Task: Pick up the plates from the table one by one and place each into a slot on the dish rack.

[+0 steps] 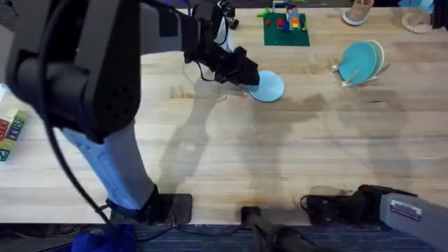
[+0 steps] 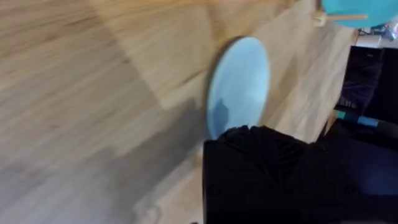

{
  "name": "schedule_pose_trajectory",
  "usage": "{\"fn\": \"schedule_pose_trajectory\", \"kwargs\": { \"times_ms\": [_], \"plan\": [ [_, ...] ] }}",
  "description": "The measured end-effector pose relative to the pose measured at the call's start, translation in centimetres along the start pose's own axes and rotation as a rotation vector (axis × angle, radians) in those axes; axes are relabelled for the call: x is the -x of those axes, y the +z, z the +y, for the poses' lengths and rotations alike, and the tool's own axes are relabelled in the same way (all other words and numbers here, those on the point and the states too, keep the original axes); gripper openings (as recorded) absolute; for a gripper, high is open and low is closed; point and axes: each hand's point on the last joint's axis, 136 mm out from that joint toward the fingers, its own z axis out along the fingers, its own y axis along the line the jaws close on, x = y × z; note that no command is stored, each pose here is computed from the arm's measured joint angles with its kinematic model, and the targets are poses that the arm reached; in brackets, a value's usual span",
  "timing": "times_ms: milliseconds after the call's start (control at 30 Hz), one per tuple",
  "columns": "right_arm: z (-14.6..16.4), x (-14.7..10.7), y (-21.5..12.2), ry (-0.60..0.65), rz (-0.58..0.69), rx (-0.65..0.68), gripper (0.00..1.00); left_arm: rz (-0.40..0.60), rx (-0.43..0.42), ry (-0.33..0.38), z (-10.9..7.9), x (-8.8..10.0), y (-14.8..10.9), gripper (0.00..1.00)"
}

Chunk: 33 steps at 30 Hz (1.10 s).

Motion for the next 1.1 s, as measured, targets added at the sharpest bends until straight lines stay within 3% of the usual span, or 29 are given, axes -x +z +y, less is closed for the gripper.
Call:
{"fn": "schedule_pose_trajectory", "kwargs": {
  "times_ms": [167, 467, 800, 900, 1100],
  "plan": [
    [0.0, 0.0, 0.0, 0.000, 0.000, 0.000, 0.995, 0.038, -0.025, -0.077, 2.4, -0.5, 1.0, 0.041],
    [0.2, 0.1, 0.0, 0.004, -0.003, 0.010, 0.995, 0.043, -0.055, -0.094, 2.5, -0.4, 0.9, 0.041],
    [5.3, 1.3, -0.9, 0.078, -0.074, 0.313, 0.995, 0.043, -0.055, -0.093, 2.5, -0.4, 0.9, 0.041],
    [6.6, 0.6, -1.1, 0.122, -0.034, 0.391, 0.995, 0.043, -0.055, -0.093, 2.5, -0.4, 0.9, 0.041],
    [8.5, -1.2, 1.1, 0.192, 0.162, 0.496, 0.995, 0.043, -0.055, -0.093, 2.5, -0.4, 0.9, 0.041]
  ]
}}
